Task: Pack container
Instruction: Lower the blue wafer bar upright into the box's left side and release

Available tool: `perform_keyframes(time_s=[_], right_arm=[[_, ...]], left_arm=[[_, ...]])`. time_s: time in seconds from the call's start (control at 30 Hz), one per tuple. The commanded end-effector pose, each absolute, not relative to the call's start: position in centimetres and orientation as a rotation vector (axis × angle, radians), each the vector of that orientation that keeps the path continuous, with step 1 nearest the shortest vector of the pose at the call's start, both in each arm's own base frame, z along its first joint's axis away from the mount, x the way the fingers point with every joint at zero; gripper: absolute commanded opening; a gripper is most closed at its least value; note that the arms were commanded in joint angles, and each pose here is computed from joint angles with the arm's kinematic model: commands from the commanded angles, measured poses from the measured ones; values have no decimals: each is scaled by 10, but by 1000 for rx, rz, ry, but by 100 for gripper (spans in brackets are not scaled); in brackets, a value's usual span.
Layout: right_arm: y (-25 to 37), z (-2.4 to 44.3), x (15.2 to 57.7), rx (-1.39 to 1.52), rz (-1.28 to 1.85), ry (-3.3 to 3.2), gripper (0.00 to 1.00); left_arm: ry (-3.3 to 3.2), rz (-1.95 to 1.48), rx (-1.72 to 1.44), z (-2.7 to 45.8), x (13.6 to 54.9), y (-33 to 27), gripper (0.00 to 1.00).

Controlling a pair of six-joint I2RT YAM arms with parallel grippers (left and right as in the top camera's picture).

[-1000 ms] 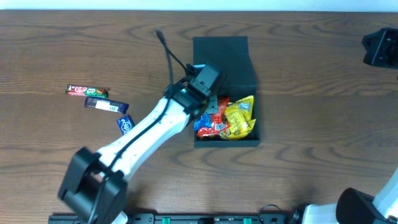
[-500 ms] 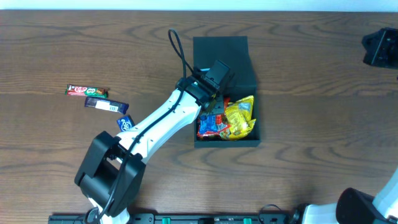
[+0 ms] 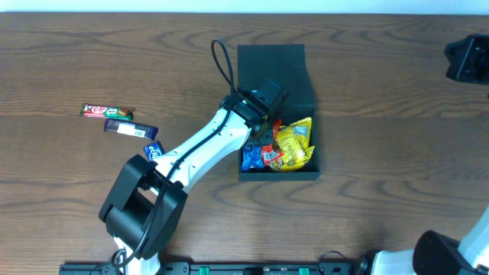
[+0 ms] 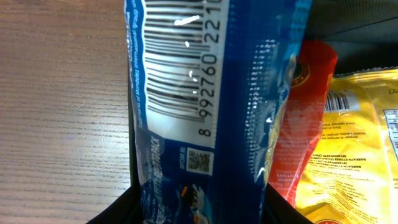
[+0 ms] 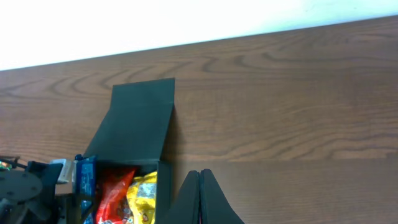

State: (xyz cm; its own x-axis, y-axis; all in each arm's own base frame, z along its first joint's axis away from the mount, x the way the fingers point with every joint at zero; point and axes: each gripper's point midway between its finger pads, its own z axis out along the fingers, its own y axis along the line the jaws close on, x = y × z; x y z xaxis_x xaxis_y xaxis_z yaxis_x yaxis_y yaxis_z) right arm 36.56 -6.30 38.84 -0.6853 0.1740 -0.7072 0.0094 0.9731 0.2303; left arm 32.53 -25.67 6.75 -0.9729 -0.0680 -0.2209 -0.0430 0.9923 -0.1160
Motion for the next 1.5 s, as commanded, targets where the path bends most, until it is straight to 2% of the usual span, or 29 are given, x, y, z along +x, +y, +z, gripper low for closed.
perform_keyframes(time_s=[0.0,0.13,0.23,0.7,0.73,0.8,0.9,0.97,1.13,1.37,1.4,1.47], right_arm=[[-58,390,365,96,273,2310,1],[-58,390,365,96,273,2310,2],[-58,390,365,95,273,2309,1],[-58,391,365,95,272,2307,2],[-58,391,365,95,272,2307,2],[-58,391,365,95,272,2307,1],[-58,391,365,95,272,2307,2],[-58,391,366,94,272,2306,2],[-58,391,366,94,272,2306,2],[-58,391,365,95,272,2307,2],[-58,391,365,95,272,2307,2],[-58,391,365,95,272,2307,2]], left_arm=[[2916,-112,-77,60,329,-254,6],[2929,-113,-76,57,327,-254,10],[2940,-134,-55,58,325,-257,6],[3030,-137,-50,54,306,-254,11],[3030,-136,-50,54,306,-253,17],[3023,-129,-51,54,308,-253,52],[2996,-115,-54,56,314,-252,76],[2972,-111,-59,62,320,-252,84],[2893,-161,-6,96,342,-262,90],[2775,-174,9,150,367,-269,89],[2769,-177,8,150,369,-269,79],[2777,-168,8,147,368,-269,43]])
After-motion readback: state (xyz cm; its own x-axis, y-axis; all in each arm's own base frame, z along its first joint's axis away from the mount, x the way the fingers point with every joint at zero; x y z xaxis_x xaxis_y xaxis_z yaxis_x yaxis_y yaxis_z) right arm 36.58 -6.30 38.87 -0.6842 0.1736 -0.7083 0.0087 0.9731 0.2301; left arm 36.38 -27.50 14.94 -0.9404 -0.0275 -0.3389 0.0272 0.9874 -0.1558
